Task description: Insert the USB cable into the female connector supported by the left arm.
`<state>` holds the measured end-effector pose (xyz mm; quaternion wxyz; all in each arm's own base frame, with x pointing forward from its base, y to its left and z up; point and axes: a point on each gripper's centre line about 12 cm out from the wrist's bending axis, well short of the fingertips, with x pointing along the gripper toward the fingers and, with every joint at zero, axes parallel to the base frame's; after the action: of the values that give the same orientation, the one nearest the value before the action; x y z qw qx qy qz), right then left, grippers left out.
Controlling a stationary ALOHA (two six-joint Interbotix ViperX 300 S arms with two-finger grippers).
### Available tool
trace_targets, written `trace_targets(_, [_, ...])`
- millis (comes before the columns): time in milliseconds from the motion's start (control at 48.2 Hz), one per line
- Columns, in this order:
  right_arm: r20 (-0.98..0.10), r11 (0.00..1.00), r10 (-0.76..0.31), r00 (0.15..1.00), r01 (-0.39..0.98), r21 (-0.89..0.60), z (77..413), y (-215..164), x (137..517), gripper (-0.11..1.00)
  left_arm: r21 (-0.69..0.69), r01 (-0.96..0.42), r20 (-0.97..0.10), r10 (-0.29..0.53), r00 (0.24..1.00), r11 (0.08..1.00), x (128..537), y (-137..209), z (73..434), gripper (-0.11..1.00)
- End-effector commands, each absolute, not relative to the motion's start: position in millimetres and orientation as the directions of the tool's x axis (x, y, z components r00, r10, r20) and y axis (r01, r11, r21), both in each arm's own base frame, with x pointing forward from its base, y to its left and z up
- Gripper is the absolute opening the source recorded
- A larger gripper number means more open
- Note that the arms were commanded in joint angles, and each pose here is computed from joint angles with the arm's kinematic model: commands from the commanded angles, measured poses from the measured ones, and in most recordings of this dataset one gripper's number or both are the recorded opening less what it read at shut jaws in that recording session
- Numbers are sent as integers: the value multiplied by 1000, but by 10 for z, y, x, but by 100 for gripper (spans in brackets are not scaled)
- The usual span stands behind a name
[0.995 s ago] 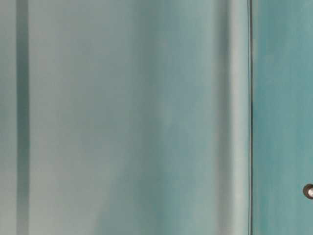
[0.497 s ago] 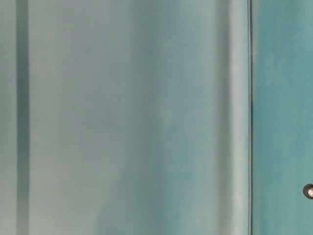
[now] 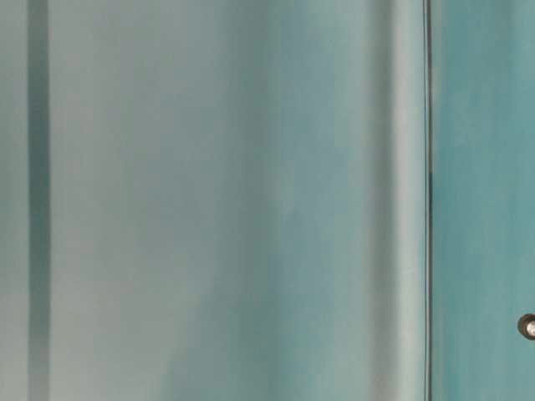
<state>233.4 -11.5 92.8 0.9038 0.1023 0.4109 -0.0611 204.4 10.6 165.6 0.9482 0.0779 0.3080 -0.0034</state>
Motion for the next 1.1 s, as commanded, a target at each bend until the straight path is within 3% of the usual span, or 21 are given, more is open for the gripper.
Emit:
trace_targets(0, [-746,973,-23,665,187,136,956,-105,2359,62,155,57,-570,42,821,986,2083,108,1711,56])
trace_targets(352, [-770,980,6,638,148,131,869,0,2283,58,155,57,-568,42,822,986,2087,108,1716,56])
trace_targets(705, [-769,981,7,639,145,130,875,4,2306,19,154,55,-566,42,824,986,2089,108,1719,56])
trace_targets(891, [-766,977,6,642,159,141,888,0,2326,23,154,55,-567,42,823,986,2085,108,1714,56])
trace_targets(1078, [-768,974,2,640,174,147,891,-15,2326,42,153,55,-568,42,822,987,2082,108,1709,56])
